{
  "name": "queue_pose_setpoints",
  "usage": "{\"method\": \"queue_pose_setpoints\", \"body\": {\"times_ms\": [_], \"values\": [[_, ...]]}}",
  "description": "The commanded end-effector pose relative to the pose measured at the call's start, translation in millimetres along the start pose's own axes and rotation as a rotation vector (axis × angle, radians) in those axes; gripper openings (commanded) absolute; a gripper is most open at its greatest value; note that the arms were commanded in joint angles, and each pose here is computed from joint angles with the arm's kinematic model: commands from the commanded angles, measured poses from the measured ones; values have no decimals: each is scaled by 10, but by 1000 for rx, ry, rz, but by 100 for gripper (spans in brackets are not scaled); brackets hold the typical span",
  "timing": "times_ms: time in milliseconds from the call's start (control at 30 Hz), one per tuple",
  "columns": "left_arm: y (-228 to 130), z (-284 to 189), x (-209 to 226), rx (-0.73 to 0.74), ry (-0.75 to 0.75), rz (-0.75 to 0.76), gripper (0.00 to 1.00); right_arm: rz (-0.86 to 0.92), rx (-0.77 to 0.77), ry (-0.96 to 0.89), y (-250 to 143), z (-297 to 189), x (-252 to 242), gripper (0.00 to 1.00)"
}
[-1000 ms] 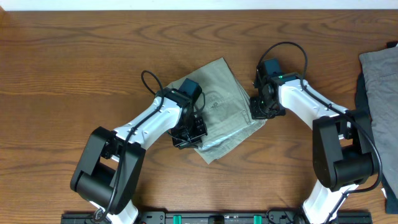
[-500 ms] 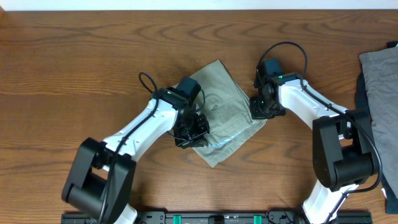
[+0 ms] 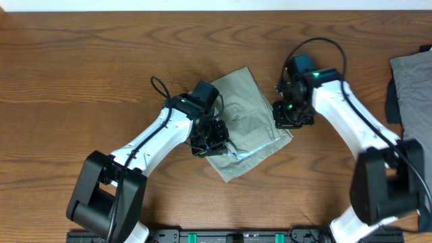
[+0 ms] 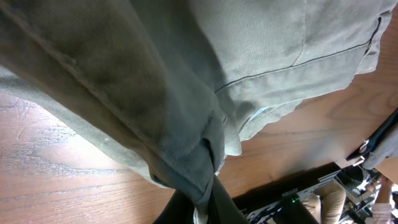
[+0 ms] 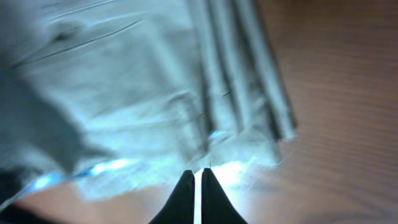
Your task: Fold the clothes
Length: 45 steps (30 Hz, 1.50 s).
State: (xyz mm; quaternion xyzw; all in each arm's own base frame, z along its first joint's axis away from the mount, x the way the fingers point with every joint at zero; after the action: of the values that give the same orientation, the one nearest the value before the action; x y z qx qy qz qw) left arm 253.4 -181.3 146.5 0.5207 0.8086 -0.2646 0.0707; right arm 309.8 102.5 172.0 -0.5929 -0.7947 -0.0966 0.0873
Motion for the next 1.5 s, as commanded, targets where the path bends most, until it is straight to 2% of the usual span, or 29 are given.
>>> {"method": "queue_pose_setpoints", "body": {"times_ms": [0, 233, 433, 733, 867, 1067, 1300, 1467], "values": [[1, -7, -8, -22, -4, 11, 8, -104, 24, 121, -58, 42, 226, 1], [17, -8, -32, -32, -19, 26, 9, -201, 71, 121, -307, 539, 376, 1], [17, -8, -32, -32, -18, 26, 10, -212, 40, 122, -441, 831, 313, 1], [16, -8, -31, -31, -18, 25, 10, -164, 28, 118, -591, 1041, 234, 1], [8, -9, -30, -23, -20, 23, 9, -114, 49, 61, -666, 1098, 171, 1], [-91, -12, -21, 86, -48, -1, 7, -93, 61, 50, -691, 1105, 159, 1], [-225, -62, 73, 168, -4, -41, 6, -70, 65, 45, -698, 1107, 155, 1], [-296, -129, 29, 211, -59, -28, 6, -67, 64, 35, -698, 1109, 147, 1]]}}
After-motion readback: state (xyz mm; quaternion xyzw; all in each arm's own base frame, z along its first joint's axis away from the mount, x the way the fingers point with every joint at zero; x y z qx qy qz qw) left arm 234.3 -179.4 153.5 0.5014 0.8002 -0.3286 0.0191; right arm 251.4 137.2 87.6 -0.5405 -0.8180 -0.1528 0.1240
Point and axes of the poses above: each gripper's point midway between its finger pads, its own z axis out along the fingers, its own x axis along the line the jaws close on, y = z × x, the point moved 10 cm from there along -z, back along the fingers, and after that the axes turned 12 degrees about -z, right-handed, at the moved point
